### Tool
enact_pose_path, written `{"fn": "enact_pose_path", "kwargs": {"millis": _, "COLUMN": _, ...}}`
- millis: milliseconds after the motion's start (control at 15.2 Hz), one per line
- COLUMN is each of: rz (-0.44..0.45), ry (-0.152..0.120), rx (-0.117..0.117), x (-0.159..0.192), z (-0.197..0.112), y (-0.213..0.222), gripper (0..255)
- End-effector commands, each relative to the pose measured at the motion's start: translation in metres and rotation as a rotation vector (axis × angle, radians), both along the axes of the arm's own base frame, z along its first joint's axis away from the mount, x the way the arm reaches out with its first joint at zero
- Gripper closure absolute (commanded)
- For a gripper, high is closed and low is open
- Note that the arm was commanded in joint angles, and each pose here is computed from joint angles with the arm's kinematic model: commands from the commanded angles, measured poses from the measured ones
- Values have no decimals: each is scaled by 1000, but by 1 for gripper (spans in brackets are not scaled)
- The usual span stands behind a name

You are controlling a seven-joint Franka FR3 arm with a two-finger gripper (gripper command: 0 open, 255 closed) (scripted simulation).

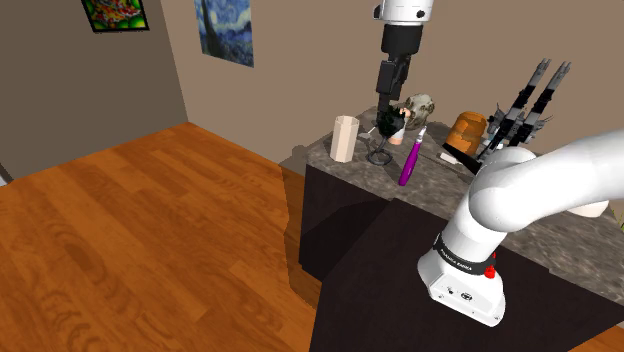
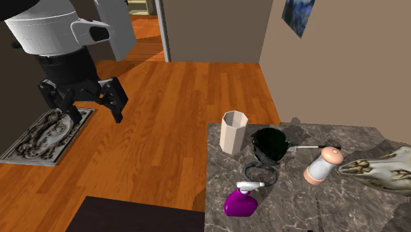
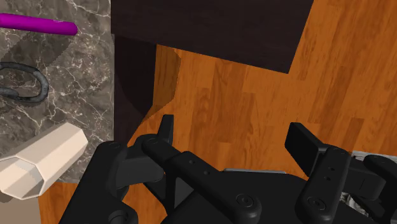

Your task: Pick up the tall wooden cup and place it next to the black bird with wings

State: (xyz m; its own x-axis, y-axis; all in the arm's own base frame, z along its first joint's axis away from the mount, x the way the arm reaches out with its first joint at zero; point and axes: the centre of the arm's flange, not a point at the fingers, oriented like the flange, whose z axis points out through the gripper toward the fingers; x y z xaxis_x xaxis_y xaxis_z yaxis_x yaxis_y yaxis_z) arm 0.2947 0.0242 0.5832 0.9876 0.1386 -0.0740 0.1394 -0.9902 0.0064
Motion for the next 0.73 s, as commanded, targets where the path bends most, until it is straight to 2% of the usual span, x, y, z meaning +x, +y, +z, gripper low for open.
{"fn": "enact_pose_path", "kwargs": {"millis": 0, "rz": 0, "ry": 0, "rx": 0, "x": 0, "z": 0, "y": 0, "gripper": 0}}
{"fn": "enact_pose_path", "kwargs": {"millis": 660, "rz": 29, "ry": -20, "rx": 1, "x": 71, "z": -68, "y": -86, "gripper": 0}}
